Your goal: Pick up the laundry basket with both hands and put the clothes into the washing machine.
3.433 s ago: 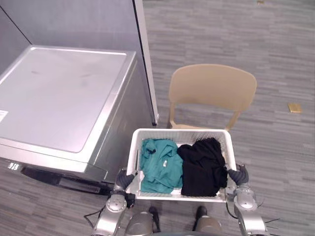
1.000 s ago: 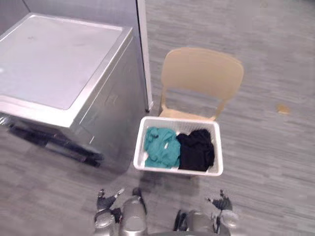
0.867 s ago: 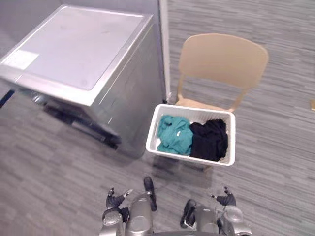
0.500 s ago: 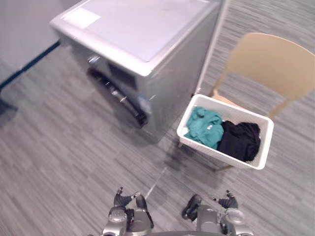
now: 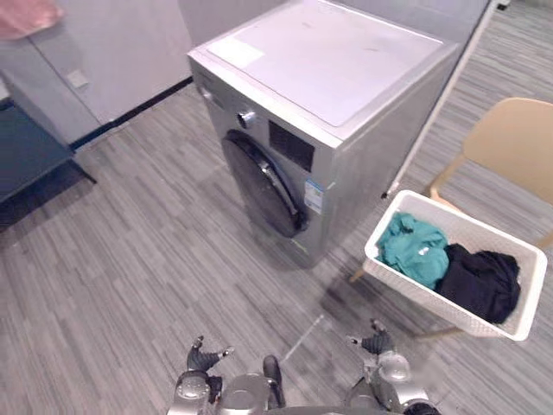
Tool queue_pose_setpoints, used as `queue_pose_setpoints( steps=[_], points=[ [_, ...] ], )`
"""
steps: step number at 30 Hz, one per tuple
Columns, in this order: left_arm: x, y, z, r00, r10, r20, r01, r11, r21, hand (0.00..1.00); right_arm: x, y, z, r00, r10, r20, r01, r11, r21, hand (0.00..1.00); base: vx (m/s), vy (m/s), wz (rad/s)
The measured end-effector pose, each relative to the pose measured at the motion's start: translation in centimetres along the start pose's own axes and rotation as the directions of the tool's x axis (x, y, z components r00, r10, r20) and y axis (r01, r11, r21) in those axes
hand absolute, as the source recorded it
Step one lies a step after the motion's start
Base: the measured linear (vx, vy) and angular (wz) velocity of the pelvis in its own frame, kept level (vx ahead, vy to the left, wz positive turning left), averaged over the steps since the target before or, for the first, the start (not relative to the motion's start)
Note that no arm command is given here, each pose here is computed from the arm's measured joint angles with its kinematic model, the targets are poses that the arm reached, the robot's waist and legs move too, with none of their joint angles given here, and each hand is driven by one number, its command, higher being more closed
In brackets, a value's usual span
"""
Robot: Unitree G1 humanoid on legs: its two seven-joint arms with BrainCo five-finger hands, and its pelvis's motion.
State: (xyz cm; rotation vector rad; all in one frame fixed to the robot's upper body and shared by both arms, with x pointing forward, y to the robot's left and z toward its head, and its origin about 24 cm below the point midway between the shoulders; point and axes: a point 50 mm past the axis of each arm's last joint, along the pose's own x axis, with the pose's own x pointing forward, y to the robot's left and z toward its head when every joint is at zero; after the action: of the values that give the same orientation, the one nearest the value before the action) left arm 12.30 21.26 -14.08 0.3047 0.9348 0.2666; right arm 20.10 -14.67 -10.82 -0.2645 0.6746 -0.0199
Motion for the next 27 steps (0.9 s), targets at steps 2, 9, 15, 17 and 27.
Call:
queue_pose_setpoints(
  steps=[2,9,15,17,27],
  points=[
    [0.0,0.0,0.1,1.000,0.003,0.000,-0.003,1.000,-0.008,0.00,0.3,0.2,1.5,0.998,0.011,0.056,-0.010,1.000,-0.024,0.00,0.20,-0.125,1.02],
    [-0.2,-1.2,0.7,1.000,0.001,0.018,0.000,0.998,-0.057,0.00,1.2,-0.6,7.5,0.966,0.013,0.260,0.012,0.995,-0.095,0.00,0.17,-0.144,0.85],
    [-0.2,-1.1,0.9,0.999,0.004,0.034,-0.002,0.998,-0.060,0.00,1.2,-2.4,11.5,0.915,-0.105,0.391,0.132,0.990,-0.043,0.00,0.08,-0.065,0.39],
    [-0.2,-1.1,0.7,1.000,0.004,0.030,-0.003,0.998,-0.059,0.00,1.4,-2.9,12.8,0.899,-0.139,0.416,0.161,0.987,-0.018,0.00,0.00,0.015,0.12],
    [-0.3,-1.9,2.0,0.996,-0.015,0.088,0.020,0.998,-0.057,0.00,0.5,-10.5,24.4,0.672,-0.400,0.623,0.406,0.903,0.142,0.00,-0.13,0.011,0.12]
  ],
)
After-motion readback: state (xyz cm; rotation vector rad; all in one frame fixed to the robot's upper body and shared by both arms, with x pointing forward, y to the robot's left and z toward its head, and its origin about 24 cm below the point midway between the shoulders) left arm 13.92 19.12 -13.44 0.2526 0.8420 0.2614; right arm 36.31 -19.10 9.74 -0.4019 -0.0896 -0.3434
